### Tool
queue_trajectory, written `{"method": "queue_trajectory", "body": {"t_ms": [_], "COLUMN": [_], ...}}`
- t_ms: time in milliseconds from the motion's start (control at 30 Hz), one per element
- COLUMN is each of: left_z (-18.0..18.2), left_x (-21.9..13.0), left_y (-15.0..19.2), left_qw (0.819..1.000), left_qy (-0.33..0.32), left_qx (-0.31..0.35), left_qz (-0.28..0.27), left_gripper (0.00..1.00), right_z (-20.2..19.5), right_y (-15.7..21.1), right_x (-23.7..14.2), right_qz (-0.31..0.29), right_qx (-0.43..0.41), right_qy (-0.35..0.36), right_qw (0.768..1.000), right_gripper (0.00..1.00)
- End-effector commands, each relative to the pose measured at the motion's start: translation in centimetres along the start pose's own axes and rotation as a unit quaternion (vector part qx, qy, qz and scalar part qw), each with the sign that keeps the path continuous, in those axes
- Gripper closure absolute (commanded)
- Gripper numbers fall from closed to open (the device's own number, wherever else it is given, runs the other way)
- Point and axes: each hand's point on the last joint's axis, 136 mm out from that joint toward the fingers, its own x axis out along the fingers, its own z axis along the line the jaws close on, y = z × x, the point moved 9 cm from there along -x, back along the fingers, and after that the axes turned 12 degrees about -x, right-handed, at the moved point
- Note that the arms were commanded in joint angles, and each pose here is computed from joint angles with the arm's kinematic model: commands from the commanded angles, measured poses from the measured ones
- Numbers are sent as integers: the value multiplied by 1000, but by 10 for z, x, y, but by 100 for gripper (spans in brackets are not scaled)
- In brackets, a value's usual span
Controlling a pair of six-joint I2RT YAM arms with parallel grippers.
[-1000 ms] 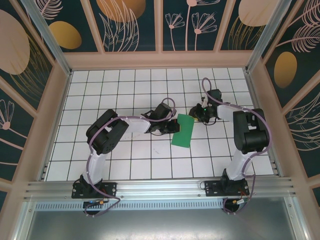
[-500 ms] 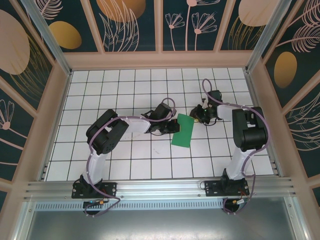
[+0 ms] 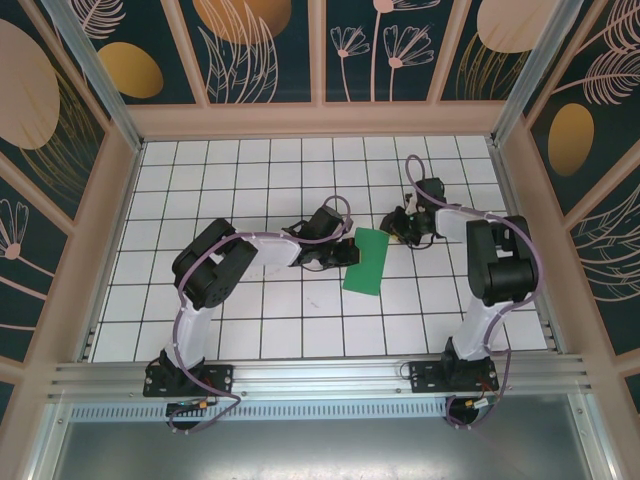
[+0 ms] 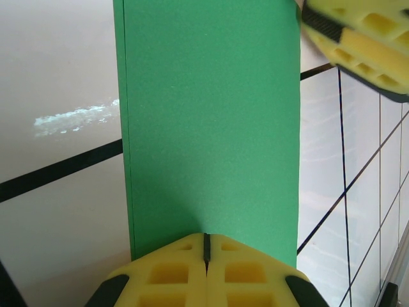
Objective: Fold a paper plane with a square sheet of paper (pick it up from the middle)
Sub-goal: Fold the square sheet of paper in half at the center of the table.
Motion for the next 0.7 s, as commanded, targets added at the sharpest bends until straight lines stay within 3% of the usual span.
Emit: {"method": "queue_trajectory", "body": {"t_ms": [0,133,300,467,667], "left_z": [29,29,30,29,29], "left_x": [6,5,6,5,5], "left_y": [13,13,13,13,12], "left_qw": [998,998,998,998,998], "left_qy": [-60,-62,-64,-62,-61], "left_qx": [-16,-16,-17,-18,-17], "left_qz": [18,17,17,14,14], "left_gripper": [100,100,100,100,100], "right_z": [-16,-15,10,18,7], "right_y": [6,5,-2,21,50], "right_x": [13,11,-15,-23,-6], "right_qz": [19,15,-13,-10,22], "right_qx": [11,9,-15,-12,1], "right_qy": [30,37,-6,-43,-35], "right_qw": [999,999,1000,999,999], "right_gripper": [72,72,71,71,71]}}
